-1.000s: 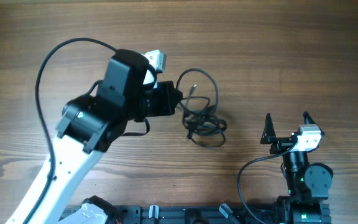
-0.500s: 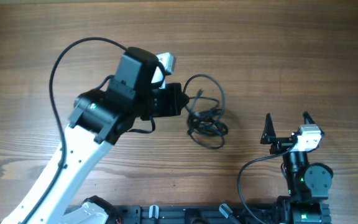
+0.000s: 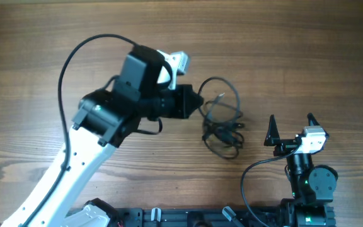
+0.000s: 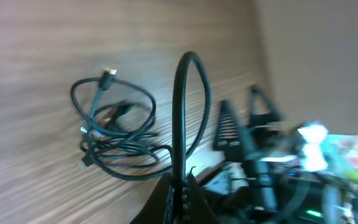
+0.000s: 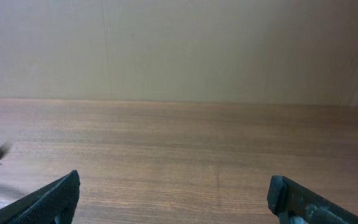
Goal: Untangle cables
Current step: 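Lift the grasped cable loop with the left gripper, pulling it up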
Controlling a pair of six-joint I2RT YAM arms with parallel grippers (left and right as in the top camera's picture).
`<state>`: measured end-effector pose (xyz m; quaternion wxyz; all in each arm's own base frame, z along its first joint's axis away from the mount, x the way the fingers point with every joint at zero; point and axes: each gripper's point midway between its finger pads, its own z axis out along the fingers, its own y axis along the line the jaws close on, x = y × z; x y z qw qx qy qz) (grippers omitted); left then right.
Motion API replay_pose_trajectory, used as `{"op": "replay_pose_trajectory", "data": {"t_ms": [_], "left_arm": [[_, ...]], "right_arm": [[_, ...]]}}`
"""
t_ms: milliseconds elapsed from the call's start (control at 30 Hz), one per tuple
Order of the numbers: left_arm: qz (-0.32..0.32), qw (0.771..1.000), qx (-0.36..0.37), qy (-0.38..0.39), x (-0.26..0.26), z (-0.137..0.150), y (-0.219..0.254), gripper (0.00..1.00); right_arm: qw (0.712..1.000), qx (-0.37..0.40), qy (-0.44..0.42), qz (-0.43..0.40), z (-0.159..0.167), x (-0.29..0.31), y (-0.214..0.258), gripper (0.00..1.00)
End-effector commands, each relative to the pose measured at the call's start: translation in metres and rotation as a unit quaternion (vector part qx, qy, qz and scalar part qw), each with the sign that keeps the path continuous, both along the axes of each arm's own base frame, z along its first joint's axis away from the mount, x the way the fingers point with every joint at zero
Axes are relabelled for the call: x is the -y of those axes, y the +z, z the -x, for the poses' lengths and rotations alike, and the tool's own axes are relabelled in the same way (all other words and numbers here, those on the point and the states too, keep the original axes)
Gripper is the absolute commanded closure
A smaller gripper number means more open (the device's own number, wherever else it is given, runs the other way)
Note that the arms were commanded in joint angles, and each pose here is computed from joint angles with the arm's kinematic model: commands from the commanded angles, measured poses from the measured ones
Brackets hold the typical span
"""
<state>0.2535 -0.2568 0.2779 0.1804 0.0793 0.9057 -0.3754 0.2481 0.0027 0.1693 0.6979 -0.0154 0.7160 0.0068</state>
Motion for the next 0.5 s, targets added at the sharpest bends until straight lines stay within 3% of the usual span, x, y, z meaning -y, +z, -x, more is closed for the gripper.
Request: {"op": "replay_pose_trajectory", "data": {"t_ms": [0, 133, 267, 467], "left_arm": [[-0.055, 0.998, -0.014, 0.015, 0.008, -0.006, -0.03, 0.96], [-0.006, 1.0, 0.001, -0.013, 0.023, -0.004, -0.006, 0.96], [0.031, 0.997, 0.066, 0.0, 0.016, -0.012, 0.042, 0.96], [-0.05, 0.998, 0.006, 0.025, 0.0, -0.01, -0.003, 0.96]], "right_arm": [[1.0, 0.001, -0.007, 0.006, 0.0, 0.003, 0.0, 0.0], [1.0, 0.001, -0.007, 0.006, 0.0, 0.003, 0.0, 0.0], [1.0, 0.001, -0.007, 0.006, 0.0, 0.003, 0.0, 0.0], [1.0, 0.001, -0.007, 0.006, 0.0, 0.003, 0.0, 0.0]]}}
